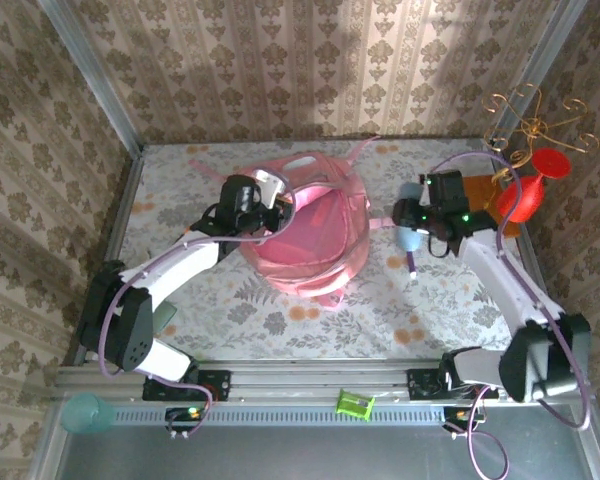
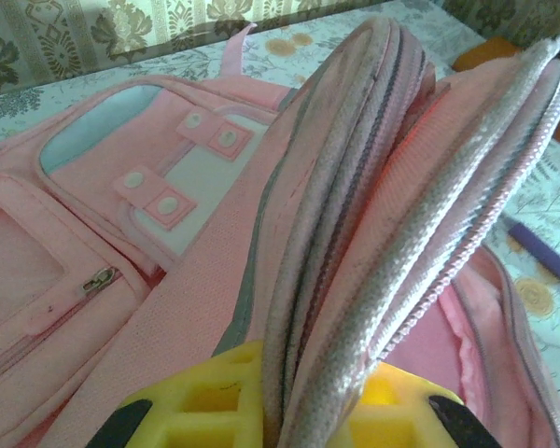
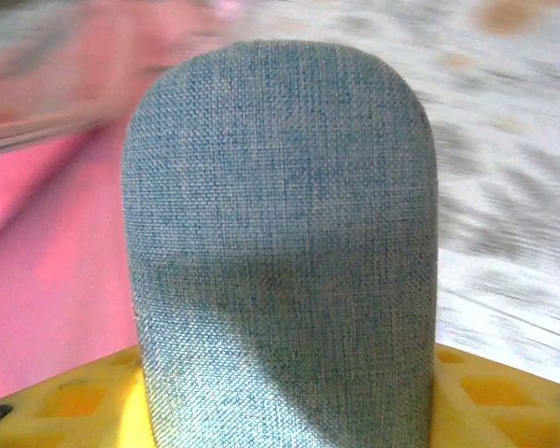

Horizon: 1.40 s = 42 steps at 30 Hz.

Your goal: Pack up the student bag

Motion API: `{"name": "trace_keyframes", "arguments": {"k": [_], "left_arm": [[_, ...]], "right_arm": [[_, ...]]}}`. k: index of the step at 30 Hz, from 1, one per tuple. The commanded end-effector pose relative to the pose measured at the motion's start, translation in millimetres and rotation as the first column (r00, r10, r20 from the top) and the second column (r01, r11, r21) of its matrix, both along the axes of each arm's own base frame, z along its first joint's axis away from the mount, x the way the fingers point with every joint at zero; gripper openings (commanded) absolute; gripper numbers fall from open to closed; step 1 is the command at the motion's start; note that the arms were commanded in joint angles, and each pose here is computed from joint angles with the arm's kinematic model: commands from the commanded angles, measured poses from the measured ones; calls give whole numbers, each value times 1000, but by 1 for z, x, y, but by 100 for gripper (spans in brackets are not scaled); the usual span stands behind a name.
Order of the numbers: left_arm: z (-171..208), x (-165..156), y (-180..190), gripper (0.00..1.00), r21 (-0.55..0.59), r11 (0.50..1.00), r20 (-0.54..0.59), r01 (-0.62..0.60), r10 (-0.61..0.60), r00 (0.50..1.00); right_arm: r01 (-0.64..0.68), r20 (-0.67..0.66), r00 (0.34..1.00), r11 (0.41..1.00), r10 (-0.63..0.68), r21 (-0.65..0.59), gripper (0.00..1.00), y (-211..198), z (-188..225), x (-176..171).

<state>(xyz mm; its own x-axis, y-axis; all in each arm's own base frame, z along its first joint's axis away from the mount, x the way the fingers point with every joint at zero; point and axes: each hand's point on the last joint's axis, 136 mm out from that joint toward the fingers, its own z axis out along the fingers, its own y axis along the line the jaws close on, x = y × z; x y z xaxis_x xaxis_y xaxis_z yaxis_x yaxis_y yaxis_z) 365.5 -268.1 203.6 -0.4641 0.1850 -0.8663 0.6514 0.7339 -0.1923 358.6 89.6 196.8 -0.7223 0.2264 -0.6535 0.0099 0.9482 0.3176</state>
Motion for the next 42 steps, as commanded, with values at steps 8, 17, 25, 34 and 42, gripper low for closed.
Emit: {"name": "trace_keyframes", "arguments": {"k": [8, 17, 25, 34, 42], "left_arm": [[109, -5, -21, 0, -175, 975, 99, 140, -124, 987], [123, -8, -30, 0, -215, 958, 95, 191, -174, 980], [114, 2, -24, 0, -202, 970, 64, 135, -125, 990], [95, 17, -13, 0, -198, 978, 25, 66, -62, 998], [36, 0, -18, 39, -110, 990, -79, 88, -97, 992]], "right_arm": [[-87, -14, 995, 903, 103, 421, 37, 161, -15, 23], [181, -19, 978, 805, -206, 565, 40, 185, -43, 79], [223, -12, 966, 814, -257, 536, 72, 206, -55, 105], [121, 41, 987, 890, -154, 440, 89, 175, -46, 48], [-95, 141, 988, 958, 58, 269, 86, 146, -20, -14]]}}
